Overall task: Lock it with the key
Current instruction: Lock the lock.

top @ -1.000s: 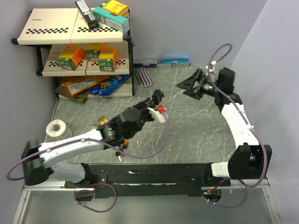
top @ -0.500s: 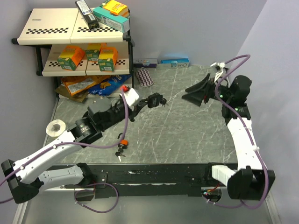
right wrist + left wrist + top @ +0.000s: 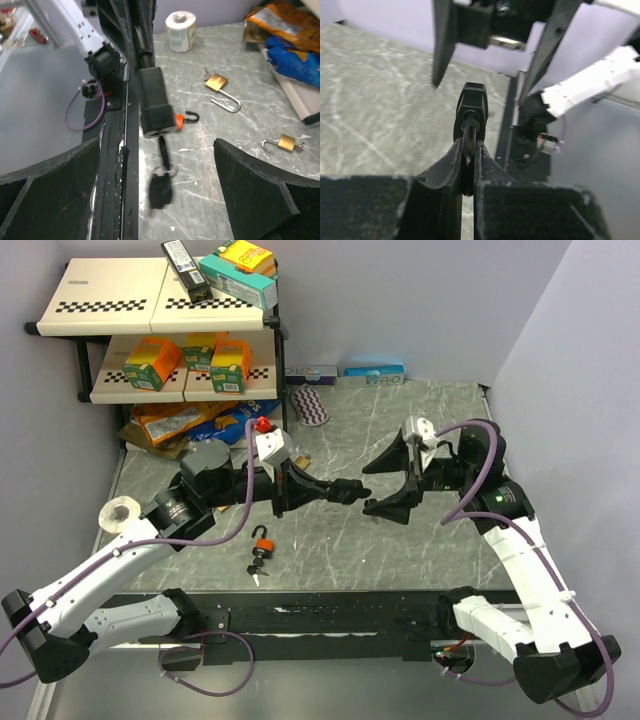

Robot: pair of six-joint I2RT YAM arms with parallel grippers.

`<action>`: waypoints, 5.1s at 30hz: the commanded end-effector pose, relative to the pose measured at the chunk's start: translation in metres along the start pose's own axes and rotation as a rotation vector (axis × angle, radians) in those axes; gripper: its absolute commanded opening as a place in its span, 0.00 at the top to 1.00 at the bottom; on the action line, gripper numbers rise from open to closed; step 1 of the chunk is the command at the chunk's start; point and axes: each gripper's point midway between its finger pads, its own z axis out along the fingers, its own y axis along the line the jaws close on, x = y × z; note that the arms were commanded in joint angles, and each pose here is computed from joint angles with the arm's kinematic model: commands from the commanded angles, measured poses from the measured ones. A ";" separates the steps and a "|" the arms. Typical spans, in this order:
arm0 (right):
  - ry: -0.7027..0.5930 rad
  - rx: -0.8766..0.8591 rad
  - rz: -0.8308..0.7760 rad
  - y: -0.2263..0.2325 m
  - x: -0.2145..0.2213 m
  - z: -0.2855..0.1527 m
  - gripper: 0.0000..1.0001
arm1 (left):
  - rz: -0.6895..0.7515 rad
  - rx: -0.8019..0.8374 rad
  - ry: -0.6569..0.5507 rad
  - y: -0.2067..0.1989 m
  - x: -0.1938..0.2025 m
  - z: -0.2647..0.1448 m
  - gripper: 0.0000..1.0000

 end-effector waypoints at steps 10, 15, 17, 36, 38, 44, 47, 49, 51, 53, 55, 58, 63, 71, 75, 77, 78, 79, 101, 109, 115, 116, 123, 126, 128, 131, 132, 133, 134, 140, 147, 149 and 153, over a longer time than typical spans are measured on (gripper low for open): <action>0.027 -0.132 -0.123 0.028 -0.001 0.026 0.23 | 0.051 0.166 -0.173 -0.037 -0.054 -0.008 0.99; 0.028 -0.141 -0.133 0.028 -0.004 0.031 0.35 | 0.041 0.176 -0.164 -0.037 -0.051 -0.006 0.99; 0.030 -0.146 -0.136 0.028 -0.006 0.033 0.37 | 0.033 0.181 -0.158 -0.037 -0.049 -0.004 0.99; 0.064 -0.187 -0.169 0.039 -0.002 0.036 0.97 | -0.008 0.178 -0.122 -0.030 -0.038 0.001 0.99; 0.065 -0.178 -0.155 0.038 -0.002 0.037 1.00 | -0.013 0.161 -0.103 -0.027 -0.035 0.000 0.83; 0.070 -0.138 -0.086 0.032 -0.006 0.036 1.00 | -0.064 0.136 0.037 -0.011 -0.019 -0.011 0.18; 0.085 -0.138 -0.068 0.032 -0.006 0.034 1.00 | -0.042 0.175 0.097 -0.013 -0.009 -0.025 0.12; 0.098 -0.142 -0.052 0.033 -0.002 0.034 1.00 | -0.049 0.136 0.116 -0.008 -0.005 -0.029 0.11; 0.100 -0.143 -0.046 0.033 -0.002 0.033 1.00 | -0.053 0.106 0.138 -0.003 -0.002 -0.030 0.11; 0.099 -0.145 -0.039 0.035 -0.001 0.033 1.00 | -0.053 0.104 0.163 0.000 0.002 -0.027 0.12; 0.091 -0.149 -0.033 0.035 -0.002 0.034 1.00 | -0.051 0.154 0.194 -0.003 0.011 -0.025 0.18; 0.085 -0.155 -0.024 0.036 -0.003 0.034 1.00 | -0.081 0.173 0.209 -0.002 0.021 -0.021 0.21; 0.076 -0.177 -0.013 0.040 -0.004 0.035 1.00 | -0.073 0.172 0.193 0.004 0.026 -0.013 0.23; 0.075 -0.189 -0.012 0.041 -0.004 0.036 1.00 | -0.044 0.246 0.240 -0.012 0.041 -0.003 0.39; 0.079 -0.191 -0.011 0.041 -0.002 0.036 1.00 | -0.040 0.271 0.246 -0.017 0.045 -0.002 0.60; 0.079 -0.198 -0.011 0.042 -0.002 0.037 1.00 | -0.041 0.283 0.244 -0.019 0.045 -0.003 0.68; 0.076 -0.199 -0.014 0.042 -0.003 0.036 1.00 | -0.044 0.292 0.246 -0.021 0.045 -0.003 0.74; 0.078 -0.199 -0.011 0.042 -0.002 0.037 1.00 | -0.043 0.303 0.244 -0.022 0.045 -0.003 0.76; 0.081 -0.223 -0.004 0.046 -0.002 0.040 1.00 | -0.047 0.276 0.291 -0.017 0.054 -0.003 0.99; 0.078 -0.265 -0.002 0.053 0.001 0.054 1.00 | -0.063 0.329 0.200 -0.041 0.025 0.016 0.99; 0.066 -0.279 0.010 0.054 -0.001 0.059 1.00 | -0.085 0.349 0.179 -0.046 0.019 0.030 0.99; 0.064 -0.286 0.012 0.055 -0.002 0.060 1.00 | -0.085 0.350 0.182 -0.047 0.021 0.032 0.99; 0.034 -0.313 0.038 0.059 -0.007 0.066 1.00 | -0.093 0.353 0.137 -0.046 0.020 0.046 0.99; 0.036 -0.326 0.053 0.062 -0.003 0.068 1.00 | -0.073 0.365 0.102 -0.047 0.010 0.051 0.99; 0.043 -0.335 0.061 0.063 0.000 0.069 1.00 | -0.077 0.378 0.097 -0.050 0.007 0.054 0.99; 0.042 -0.346 0.066 0.065 0.001 0.071 1.00 | -0.075 0.403 0.099 -0.057 0.007 0.057 0.99; 0.035 -0.351 0.063 0.066 -0.001 0.072 1.00 | -0.066 0.410 0.087 -0.058 0.006 0.059 0.99; 0.036 -0.358 0.064 0.067 -0.001 0.073 1.00 | -0.067 0.418 0.086 -0.060 0.007 0.060 0.99; 0.035 -0.361 0.063 0.067 -0.002 0.073 1.00 | -0.072 0.422 0.090 -0.062 0.009 0.062 0.99; 0.038 -0.382 0.063 0.072 0.001 0.072 1.00 | -0.078 0.409 0.065 -0.059 0.008 0.067 0.99; 0.019 -0.389 0.063 0.072 -0.006 0.076 1.00 | -0.088 0.409 0.033 -0.057 0.001 0.073 0.99; 0.020 -0.392 0.063 0.072 -0.006 0.077 1.00 | -0.087 0.409 0.032 -0.057 0.001 0.076 0.99; 0.022 -0.401 0.062 0.073 -0.006 0.078 1.00 | -0.086 0.424 0.034 -0.059 0.002 0.079 0.99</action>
